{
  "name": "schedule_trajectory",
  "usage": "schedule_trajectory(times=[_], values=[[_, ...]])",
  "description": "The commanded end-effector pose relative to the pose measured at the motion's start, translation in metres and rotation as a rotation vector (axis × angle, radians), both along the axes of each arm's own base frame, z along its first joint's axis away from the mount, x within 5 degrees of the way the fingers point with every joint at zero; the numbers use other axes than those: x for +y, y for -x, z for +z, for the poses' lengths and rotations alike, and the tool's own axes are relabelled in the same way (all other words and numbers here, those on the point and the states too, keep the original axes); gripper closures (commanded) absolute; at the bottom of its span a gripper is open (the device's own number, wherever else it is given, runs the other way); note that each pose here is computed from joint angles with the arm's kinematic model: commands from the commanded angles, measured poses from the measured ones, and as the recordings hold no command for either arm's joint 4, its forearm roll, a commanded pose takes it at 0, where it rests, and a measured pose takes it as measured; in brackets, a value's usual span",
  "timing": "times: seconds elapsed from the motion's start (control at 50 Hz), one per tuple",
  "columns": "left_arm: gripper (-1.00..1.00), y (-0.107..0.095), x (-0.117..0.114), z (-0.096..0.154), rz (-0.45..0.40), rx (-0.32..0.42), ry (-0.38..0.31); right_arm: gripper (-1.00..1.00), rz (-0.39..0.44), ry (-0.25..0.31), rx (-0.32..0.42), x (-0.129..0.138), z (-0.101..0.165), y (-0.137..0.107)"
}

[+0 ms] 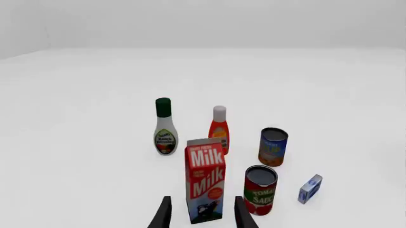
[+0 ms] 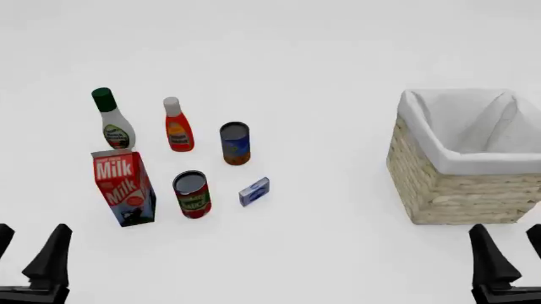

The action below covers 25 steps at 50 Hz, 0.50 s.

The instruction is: Pick the salad dressing and place it in the basket.

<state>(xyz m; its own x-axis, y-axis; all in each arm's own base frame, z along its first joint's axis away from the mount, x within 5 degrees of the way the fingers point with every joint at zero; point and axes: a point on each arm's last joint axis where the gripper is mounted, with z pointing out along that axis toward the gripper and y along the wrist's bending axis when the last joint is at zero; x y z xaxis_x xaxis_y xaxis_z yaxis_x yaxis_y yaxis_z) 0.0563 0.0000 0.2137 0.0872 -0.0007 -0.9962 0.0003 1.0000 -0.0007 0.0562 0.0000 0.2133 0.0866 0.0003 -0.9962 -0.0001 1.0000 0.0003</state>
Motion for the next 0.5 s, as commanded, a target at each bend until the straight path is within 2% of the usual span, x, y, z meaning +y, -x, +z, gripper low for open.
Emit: schedule_trajectory(times=[0.02,0.2,0.28,0.38,0.5], values=[[-1.0,0.001,0.0,0.004,-0.007,-0.008,0.003,-1.0,0.0,-0.004,0.0,0.0,0.0,0.0],[-1.0,0.002,-0.001,0.011,-0.022,-0.016,0.021,-1.0,0.006,-0.002,-0.004,0.0,0.0,0.0],[-1.0,-0.023,0.001,0.036,0.006,-0.031,0.011,-1.0,0.007,-0.01,-0.014,0.0,0.001,0.0],[-1.0,-0.04,-0.001,0.058,-0.007,-0.063,-0.024,-1.0,0.012,-0.006,-0.017,0.001,0.001,0.0],[-1.0,-0.076,0.001,0.07,0.009,-0.048,-0.034,-1.0,0.015,-0.006,-0.02,0.001,0.002,0.0]])
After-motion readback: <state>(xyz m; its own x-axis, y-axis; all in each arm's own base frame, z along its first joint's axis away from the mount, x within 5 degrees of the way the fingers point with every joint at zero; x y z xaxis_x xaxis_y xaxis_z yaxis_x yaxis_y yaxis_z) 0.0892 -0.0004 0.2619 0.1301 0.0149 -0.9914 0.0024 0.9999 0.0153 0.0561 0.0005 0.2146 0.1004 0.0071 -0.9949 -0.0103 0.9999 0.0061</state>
